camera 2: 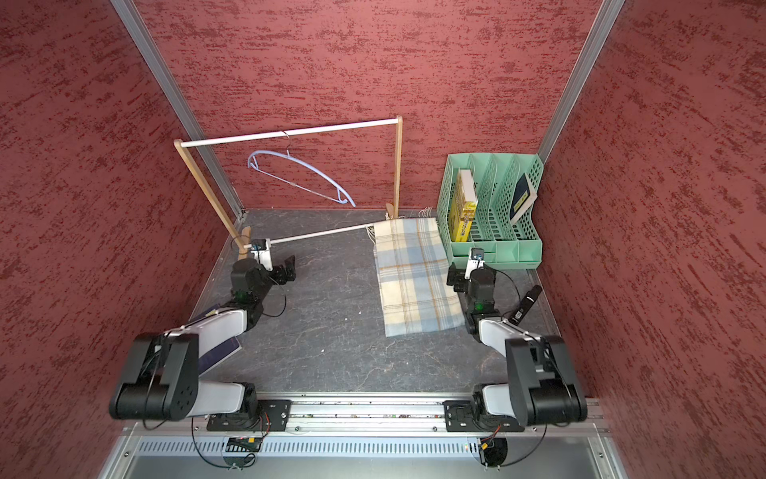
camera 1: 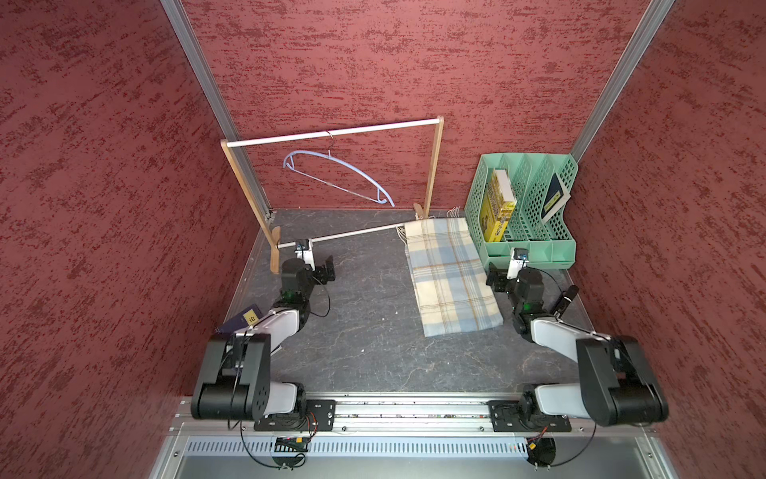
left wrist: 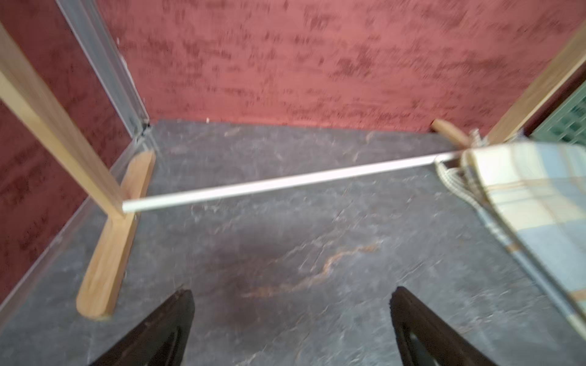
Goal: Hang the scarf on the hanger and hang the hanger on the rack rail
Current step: Adjust the scarf at the center of the board.
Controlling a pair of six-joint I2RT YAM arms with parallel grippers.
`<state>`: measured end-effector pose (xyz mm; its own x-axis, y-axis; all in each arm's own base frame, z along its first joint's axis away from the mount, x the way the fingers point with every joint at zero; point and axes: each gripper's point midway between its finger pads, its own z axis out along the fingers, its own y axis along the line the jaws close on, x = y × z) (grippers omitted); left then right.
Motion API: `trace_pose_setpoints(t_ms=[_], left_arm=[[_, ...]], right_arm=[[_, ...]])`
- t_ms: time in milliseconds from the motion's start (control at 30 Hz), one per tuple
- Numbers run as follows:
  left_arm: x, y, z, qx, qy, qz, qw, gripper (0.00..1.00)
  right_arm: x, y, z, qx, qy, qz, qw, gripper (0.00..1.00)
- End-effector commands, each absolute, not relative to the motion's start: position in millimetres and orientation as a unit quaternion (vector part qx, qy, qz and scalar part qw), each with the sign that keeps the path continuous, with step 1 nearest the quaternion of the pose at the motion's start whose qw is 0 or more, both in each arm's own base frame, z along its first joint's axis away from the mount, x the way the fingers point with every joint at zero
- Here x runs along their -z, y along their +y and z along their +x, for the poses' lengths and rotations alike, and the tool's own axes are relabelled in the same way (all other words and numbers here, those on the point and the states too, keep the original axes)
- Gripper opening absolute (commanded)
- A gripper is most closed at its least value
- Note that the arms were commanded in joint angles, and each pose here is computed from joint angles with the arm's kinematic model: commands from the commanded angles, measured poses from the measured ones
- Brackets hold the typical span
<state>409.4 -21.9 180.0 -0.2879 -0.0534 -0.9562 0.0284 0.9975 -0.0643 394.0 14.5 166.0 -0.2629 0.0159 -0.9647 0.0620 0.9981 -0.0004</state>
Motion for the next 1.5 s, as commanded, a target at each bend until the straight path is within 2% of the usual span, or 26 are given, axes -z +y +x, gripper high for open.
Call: trace_pose_setpoints(t_ms=[0,167,300,467,667,833,1100,1267,1467], left_arm=[[-199.6,-50.4,393.1,0.015,0.827,0.015,0.562,1.00],[-199.5,-140.8,396.0,0.026,0.860,0.082,0.504,1.00],[-179.4,-220.7,407.7,0.085,0.879,0.115,0.456,1.00],[-157.2,-302.3,429.4,0.090,0.887,0.152,0.427,1.00],[-141.3,-376.0,453.5,0.111,0.880,0.186,0.422,1.00],[-124.3,-402.0,485.2,0.115,0.879,0.187,0.424,1.00],[-63.0,-405.9,514.9,0.115,0.908,0.168,0.367,1.00],[-53.6,-392.6,517.6,0.125,0.922,0.143,0.336,1.00],[-25.2,-367.0,496.9,0.129,0.958,0.106,0.235,1.00]], right_arm=[[-198.4,36.4,380.8,0.052,0.814,0.008,0.578,0.98],[-208.7,85.3,359.7,0.047,0.862,0.004,0.504,0.98],[-175.1,104.3,346.9,0.043,0.906,0.016,0.421,0.98],[-126.2,116.1,346.9,0.043,0.937,0.013,0.346,0.98],[-86.9,146.3,359.8,-0.008,0.949,-0.002,0.314,0.98],[-59.8,165.9,370.8,-0.030,0.958,-0.013,0.285,0.98],[-29.3,174.5,371.4,-0.039,0.966,-0.015,0.255,0.98],[-21.1,180.3,363.9,-0.058,0.970,-0.017,0.236,0.96],[-16.7,178.5,343.8,-0.066,0.973,-0.007,0.219,0.96]])
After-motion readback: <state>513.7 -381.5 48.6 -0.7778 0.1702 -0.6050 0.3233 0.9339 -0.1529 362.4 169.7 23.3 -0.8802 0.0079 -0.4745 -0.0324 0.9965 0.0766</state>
